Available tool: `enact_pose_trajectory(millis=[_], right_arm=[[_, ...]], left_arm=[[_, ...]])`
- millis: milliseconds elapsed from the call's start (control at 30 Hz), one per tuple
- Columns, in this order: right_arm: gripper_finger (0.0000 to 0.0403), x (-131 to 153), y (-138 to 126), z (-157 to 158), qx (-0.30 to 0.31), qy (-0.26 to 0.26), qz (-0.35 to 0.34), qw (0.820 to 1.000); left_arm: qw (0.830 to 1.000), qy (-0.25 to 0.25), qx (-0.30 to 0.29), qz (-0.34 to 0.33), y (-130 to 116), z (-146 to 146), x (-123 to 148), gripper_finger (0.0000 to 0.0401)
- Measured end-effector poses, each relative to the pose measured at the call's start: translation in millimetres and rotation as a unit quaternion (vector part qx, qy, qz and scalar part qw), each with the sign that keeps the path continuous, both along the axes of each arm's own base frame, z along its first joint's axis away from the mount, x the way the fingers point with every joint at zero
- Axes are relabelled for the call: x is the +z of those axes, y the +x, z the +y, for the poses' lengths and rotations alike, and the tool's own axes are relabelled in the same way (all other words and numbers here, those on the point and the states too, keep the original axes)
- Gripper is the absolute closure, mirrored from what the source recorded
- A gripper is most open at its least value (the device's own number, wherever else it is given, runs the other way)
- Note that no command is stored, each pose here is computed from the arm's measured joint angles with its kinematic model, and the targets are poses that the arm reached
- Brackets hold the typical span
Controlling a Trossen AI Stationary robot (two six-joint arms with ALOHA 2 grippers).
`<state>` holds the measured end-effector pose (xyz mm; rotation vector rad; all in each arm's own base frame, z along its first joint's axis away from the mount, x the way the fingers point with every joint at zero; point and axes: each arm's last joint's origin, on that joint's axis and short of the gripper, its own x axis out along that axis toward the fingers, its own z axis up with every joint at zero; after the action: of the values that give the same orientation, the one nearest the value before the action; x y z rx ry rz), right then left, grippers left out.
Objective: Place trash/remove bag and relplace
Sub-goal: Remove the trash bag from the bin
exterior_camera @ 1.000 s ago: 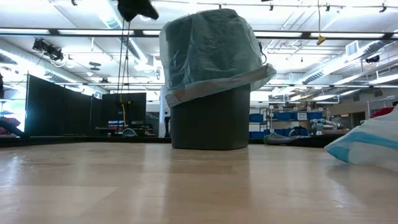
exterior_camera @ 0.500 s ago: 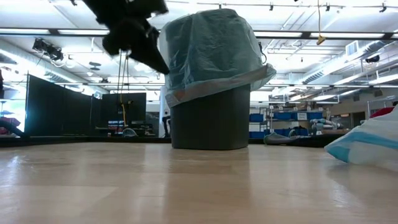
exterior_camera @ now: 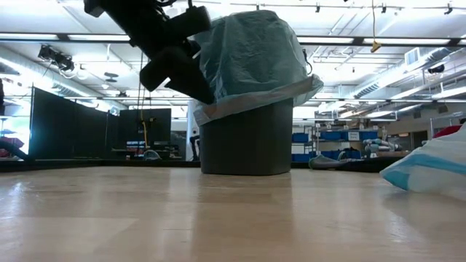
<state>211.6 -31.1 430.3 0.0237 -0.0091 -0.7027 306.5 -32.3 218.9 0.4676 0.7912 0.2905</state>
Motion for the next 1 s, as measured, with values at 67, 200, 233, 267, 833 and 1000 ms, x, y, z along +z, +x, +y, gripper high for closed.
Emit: enact_pose_trajectory(millis=[67,200,233,267,833,1000], right_arm=[[0.0261,-1,0,0,-0.001,0.000,0.004,1.000],[0.0261,-2,0,0,-0.001,0.001,0.011,1.000],[0.0261,-2,0,0,-0.001,0.001,0.012,1.000],[0.0262,-3,0,0,-0.001,0.001,0.014,1.000],[0.0265,-3,0,0,-0.001,0.001,0.018,1.000],[0.0265,-3,0,0,-0.001,0.001,0.017,1.000]], left_arm=[[1.000,0.005,-0.003,0.006,0,1,0,0.0289],[0.999,0.030,-0.006,0.019,-1,2,-1,0.0264],[0.999,0.034,-0.002,0.019,-1,3,-1,0.0262],[0.999,0.038,-0.001,0.020,-1,3,-1,0.0261],[0.998,0.034,-0.007,0.051,-8,18,-18,0.0304],[0.999,0.032,-0.007,0.032,-5,18,-15,0.0311]])
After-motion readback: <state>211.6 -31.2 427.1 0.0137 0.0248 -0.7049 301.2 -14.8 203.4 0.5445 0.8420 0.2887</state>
